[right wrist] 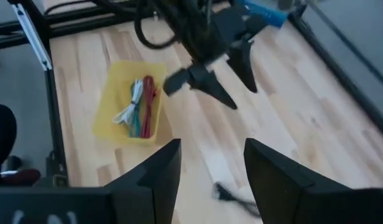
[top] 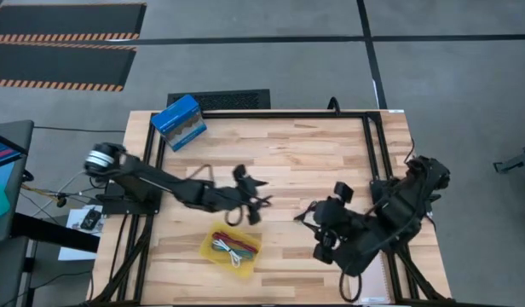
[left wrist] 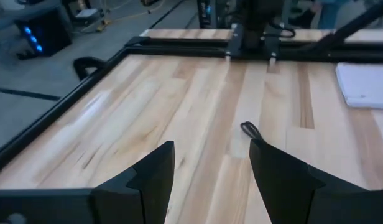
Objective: Pick and place USB-C Cables
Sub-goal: Put the black charger cable into the yellow transparent bin
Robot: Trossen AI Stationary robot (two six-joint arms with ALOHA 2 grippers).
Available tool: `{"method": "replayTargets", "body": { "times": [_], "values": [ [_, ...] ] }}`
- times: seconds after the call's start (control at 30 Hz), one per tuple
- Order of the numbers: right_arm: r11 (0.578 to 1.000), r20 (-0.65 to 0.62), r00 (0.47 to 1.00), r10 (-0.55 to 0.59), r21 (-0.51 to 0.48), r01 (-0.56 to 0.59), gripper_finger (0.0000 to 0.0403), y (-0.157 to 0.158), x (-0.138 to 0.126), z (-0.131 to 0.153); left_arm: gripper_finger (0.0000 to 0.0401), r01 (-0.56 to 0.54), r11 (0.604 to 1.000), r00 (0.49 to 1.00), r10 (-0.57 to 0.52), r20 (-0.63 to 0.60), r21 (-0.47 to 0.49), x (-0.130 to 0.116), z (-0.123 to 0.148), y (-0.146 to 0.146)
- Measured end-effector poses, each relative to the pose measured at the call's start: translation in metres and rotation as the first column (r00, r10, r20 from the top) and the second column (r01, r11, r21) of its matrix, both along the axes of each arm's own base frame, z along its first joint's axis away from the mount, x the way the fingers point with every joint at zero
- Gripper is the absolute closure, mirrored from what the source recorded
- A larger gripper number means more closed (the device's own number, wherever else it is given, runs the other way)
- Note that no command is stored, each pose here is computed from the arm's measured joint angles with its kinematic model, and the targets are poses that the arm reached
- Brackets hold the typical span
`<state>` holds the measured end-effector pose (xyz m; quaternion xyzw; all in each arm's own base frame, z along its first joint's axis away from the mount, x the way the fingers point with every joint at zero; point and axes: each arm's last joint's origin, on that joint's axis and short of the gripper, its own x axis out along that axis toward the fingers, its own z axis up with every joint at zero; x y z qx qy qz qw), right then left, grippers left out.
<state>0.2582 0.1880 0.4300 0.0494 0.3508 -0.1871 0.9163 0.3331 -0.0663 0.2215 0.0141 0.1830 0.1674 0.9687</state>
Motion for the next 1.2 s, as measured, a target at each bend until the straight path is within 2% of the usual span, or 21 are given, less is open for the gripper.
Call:
{"method": "replayTargets", "body": {
  "times": [0.27,0.5,0.67,0.8,0.9,1.03,1.1,1.2],
  "values": [
    [0.999,-0.005,0.999,-0.046,0.003,0.046,0.0211,0.009,0.001,-0.016,0.0200,0.023,0.998,0.998,-0.019,-0.061,0.054,0.076,-0.030,-0.019],
    [0.998,0.004,0.998,-0.066,0.025,0.066,0.0217,0.010,0.001,-0.017,0.0168,0.113,0.993,0.988,-0.107,-0.113,0.044,0.125,-0.070,-0.033],
    [0.998,0.004,0.999,-0.054,0.026,0.054,0.0221,0.013,-0.001,-0.017,0.0144,0.141,0.990,0.979,-0.139,-0.147,-0.001,0.145,-0.099,-0.039],
    [0.999,0.007,0.999,-0.046,0.029,0.046,0.0224,0.016,-0.003,-0.017,0.0139,0.116,0.993,0.970,-0.114,-0.216,-0.002,0.151,-0.123,-0.040],
    [0.998,0.008,0.999,-0.045,0.032,0.044,0.0225,0.017,-0.003,-0.017,0.0138,0.111,0.993,0.970,-0.119,-0.214,-0.050,0.153,-0.132,-0.039],
    [0.999,0.009,0.999,-0.042,0.032,0.042,0.0226,0.018,-0.004,-0.017,0.0167,0.085,0.988,0.963,-0.114,-0.245,-0.128,0.152,-0.136,-0.033],
    [0.999,0.010,0.999,-0.039,0.030,0.039,0.0226,0.019,-0.005,-0.017,0.0204,0.071,0.985,0.961,-0.110,-0.255,-0.157,0.152,-0.137,-0.029],
    [0.999,0.012,0.999,-0.042,0.032,0.042,0.0226,0.019,-0.005,-0.017,0.0282,0.074,0.974,0.953,-0.132,-0.273,-0.213,0.152,-0.138,-0.022]
  ]
}}
